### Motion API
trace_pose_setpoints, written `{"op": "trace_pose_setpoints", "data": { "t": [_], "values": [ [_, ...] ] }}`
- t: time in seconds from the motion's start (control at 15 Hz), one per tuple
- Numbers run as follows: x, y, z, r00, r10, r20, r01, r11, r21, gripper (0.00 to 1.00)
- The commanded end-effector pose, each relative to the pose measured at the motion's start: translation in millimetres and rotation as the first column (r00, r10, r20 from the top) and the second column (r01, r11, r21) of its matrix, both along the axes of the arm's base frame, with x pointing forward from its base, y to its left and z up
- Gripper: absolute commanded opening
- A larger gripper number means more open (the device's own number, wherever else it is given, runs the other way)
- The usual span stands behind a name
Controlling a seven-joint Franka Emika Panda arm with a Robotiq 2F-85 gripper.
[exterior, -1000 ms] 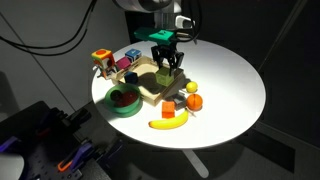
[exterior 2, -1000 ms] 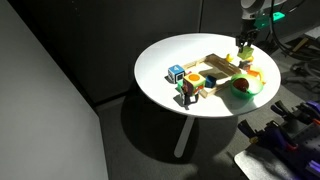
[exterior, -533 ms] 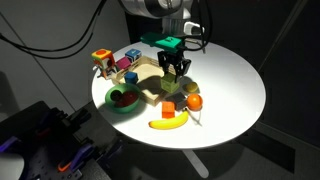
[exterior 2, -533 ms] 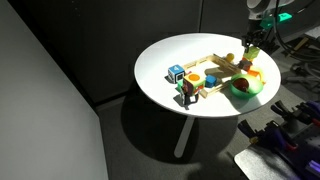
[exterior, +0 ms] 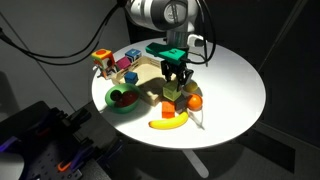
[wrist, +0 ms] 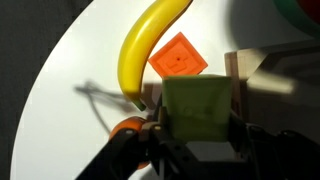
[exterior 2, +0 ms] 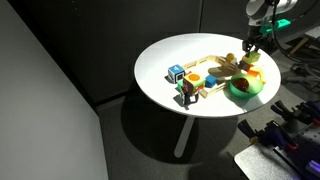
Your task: Pick up the lime green block from the tray and put it on the gray block
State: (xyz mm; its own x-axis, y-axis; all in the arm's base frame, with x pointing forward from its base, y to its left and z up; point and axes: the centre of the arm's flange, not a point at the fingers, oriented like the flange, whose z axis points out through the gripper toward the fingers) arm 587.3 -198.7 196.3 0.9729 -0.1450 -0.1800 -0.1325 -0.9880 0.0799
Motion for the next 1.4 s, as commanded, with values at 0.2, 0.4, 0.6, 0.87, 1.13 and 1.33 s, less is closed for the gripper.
{"op": "trace_pose_setpoints", "data": {
  "t": [0.2,0.4,0.6,0.87,1.13,1.33],
  "values": [
    [0,-7,0,1.000,0.025,0.009,-0.025,1.000,0.005,0.96],
    [-8,-2,12,0.999,0.047,0.010,-0.047,0.999,0.015,1.00],
    [-18,7,32,0.997,0.065,0.028,-0.066,0.997,0.028,1.00],
    [-32,21,64,0.995,0.085,0.049,-0.086,0.996,0.036,1.00],
    [-53,38,90,0.994,0.110,0.028,-0.111,0.993,0.042,1.00],
    [-71,52,103,0.993,0.116,-0.018,-0.115,0.992,0.044,1.00]
  ]
}}
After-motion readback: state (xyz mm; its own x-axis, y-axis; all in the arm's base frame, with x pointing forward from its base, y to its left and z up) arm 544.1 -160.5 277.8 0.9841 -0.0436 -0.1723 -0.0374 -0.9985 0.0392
